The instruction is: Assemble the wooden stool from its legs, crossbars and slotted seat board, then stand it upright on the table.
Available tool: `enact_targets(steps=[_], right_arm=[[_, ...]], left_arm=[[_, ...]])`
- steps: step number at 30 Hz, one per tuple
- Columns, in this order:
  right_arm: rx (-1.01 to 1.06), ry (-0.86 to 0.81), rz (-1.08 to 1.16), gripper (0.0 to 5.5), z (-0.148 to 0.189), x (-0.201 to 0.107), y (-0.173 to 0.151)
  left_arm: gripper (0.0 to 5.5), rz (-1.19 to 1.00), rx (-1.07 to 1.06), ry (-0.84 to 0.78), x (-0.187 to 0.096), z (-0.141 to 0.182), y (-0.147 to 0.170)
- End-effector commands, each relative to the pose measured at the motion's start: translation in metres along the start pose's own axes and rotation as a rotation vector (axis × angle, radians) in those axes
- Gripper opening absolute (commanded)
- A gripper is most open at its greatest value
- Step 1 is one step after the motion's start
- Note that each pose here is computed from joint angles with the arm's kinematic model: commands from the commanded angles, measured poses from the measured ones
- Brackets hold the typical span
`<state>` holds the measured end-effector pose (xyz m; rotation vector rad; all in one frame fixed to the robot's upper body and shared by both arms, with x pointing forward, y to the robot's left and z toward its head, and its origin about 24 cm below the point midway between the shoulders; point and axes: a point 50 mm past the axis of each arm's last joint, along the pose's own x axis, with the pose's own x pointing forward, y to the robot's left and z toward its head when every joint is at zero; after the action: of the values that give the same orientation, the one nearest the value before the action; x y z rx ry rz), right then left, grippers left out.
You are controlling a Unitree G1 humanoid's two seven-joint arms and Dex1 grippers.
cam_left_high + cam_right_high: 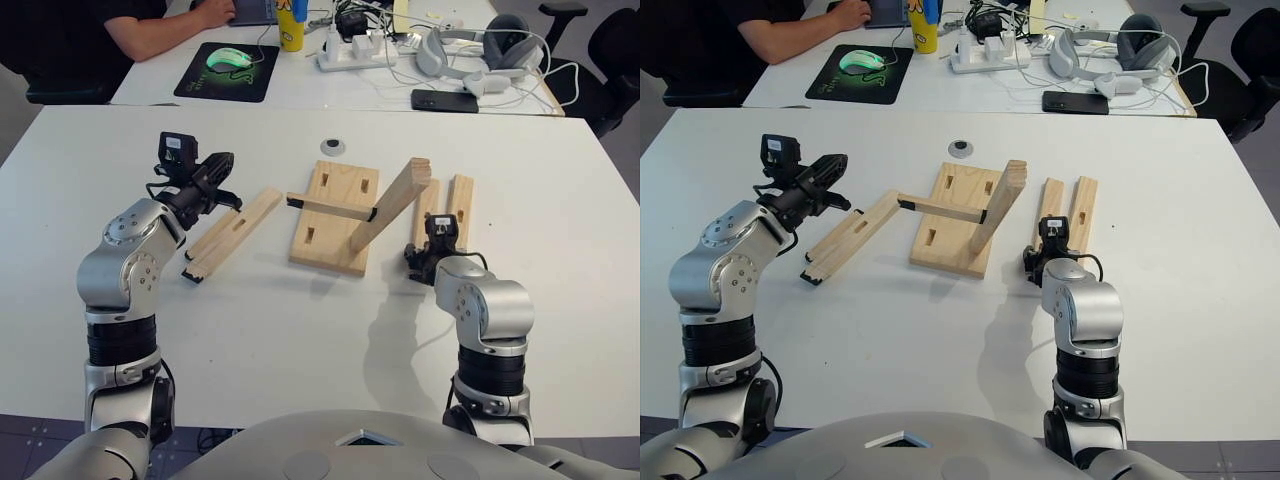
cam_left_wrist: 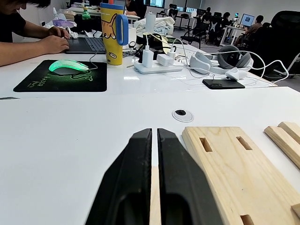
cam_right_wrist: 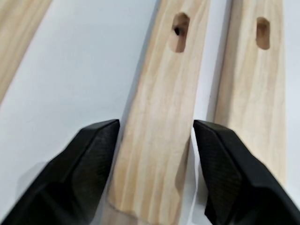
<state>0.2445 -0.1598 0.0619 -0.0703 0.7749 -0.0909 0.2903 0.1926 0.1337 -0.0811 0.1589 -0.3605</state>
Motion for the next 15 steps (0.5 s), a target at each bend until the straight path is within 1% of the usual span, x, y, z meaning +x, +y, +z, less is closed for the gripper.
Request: enact_targets(steps=[1, 4, 7, 11, 15], right_arm=[[0.065, 0.092, 0.037, 2.94, -0.0093, 0.0075, 0.0026], [0.074, 0.117, 0.057, 2.94, -0.0126, 0.0104, 0.0015], [0.087, 0.116, 0.086, 2.55, -0.0145, 0.0097, 0.0006], [0.055, 0.115, 0.064, 2.09, -0.0138, 0.0107, -0.0045], [0.046, 0.117, 0.074, 2.06, -0.0139, 0.0118, -0.0048]], left_arm=[[0.21, 0.014, -0.001, -0.014, -0.0005, 0.0016, 0.0006], [0.21, 0.019, 0.0, -0.02, -0.0009, 0.0025, 0.0009], [0.21, 0.022, 0.004, -0.021, -0.0012, 0.0027, 0.002], [0.21, 0.038, 0.016, -0.025, -0.0025, 0.0036, 0.0062], [0.21, 0.049, 0.04, -0.035, -0.0031, 0.0062, 0.0087]])
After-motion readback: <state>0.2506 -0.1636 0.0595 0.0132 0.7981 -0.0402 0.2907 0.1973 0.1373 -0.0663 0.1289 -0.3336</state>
